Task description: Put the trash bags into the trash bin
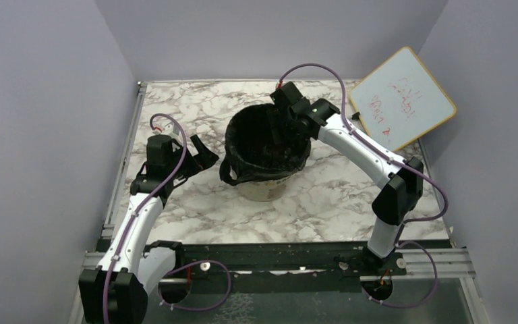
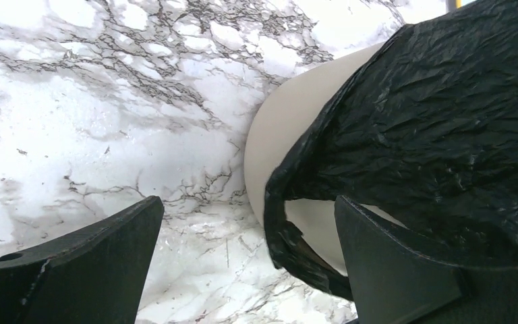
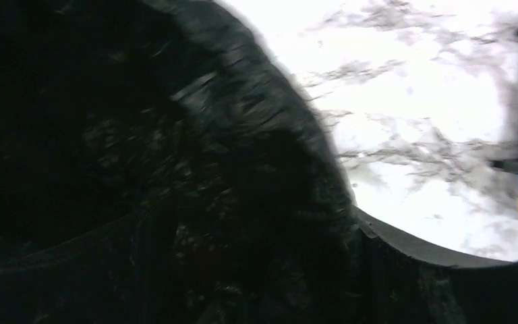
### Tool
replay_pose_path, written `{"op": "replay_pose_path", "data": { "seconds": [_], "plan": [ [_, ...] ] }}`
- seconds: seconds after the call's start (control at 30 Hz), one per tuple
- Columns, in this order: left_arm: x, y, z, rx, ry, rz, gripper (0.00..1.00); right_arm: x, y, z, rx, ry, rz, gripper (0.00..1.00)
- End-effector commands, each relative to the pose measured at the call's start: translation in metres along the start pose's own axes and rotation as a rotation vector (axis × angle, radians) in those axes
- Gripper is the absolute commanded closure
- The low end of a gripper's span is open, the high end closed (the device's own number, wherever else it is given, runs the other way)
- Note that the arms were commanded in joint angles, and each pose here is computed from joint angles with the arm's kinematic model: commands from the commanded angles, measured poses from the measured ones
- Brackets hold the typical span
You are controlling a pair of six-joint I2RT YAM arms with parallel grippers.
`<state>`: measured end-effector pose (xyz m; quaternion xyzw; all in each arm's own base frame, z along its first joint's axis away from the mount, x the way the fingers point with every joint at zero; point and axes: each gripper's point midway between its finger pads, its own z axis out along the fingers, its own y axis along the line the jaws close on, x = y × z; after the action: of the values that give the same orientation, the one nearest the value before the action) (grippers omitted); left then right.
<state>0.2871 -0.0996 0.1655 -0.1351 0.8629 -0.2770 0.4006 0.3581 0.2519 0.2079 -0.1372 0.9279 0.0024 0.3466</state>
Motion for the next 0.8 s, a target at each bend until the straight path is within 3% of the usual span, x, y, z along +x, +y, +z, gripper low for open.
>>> {"op": "replay_pose_path", "data": {
  "seconds": [0.0, 0.1, 0.27, 0.33, 0.37, 0.43, 0.53, 0.6, 0.67, 0.77],
  "plan": [
    [-0.008, -0.002, -0.008, -0.011, -0.043, 0.017, 0.01, -0.012, -0.018, -0.002, 0.096, -0.041, -0.062, 0.25],
    [-0.01, -0.002, -0.008, -0.013, -0.047, 0.017, 0.01, -0.013, -0.015, -0.006, 0.064, -0.062, -0.073, 0.46],
    [-0.012, -0.006, -0.009, -0.002, -0.048, 0.018, 0.01, -0.013, -0.007, -0.015, -0.001, -0.065, -0.049, 0.56],
    [-0.014, -0.007, -0.01, 0.002, -0.052, 0.02, 0.01, -0.016, -0.009, -0.021, 0.0, -0.085, -0.028, 0.8],
    [-0.015, -0.008, -0.01, 0.006, -0.054, 0.023, 0.01, -0.019, -0.009, -0.023, 0.001, -0.098, -0.022, 0.84],
    [-0.015, -0.009, -0.01, 0.007, -0.053, 0.023, 0.01, -0.023, -0.01, -0.027, 0.0, -0.111, -0.01, 0.75],
    [-0.013, -0.008, -0.009, 0.007, -0.044, 0.021, 0.01, -0.023, -0.009, -0.029, -0.001, -0.094, -0.004, 0.46],
    [-0.012, -0.008, -0.008, 0.009, -0.04, 0.022, 0.01, -0.02, -0.01, -0.03, 0.001, -0.08, -0.001, 0.34],
    [-0.012, -0.007, -0.009, 0.008, -0.041, 0.022, 0.01, -0.017, -0.012, -0.031, 0.011, -0.07, 0.01, 0.25],
    [-0.013, -0.009, -0.01, 0.011, -0.044, 0.026, 0.01, -0.011, -0.016, -0.037, 0.023, -0.054, 0.042, 0.21]
  ]
}}
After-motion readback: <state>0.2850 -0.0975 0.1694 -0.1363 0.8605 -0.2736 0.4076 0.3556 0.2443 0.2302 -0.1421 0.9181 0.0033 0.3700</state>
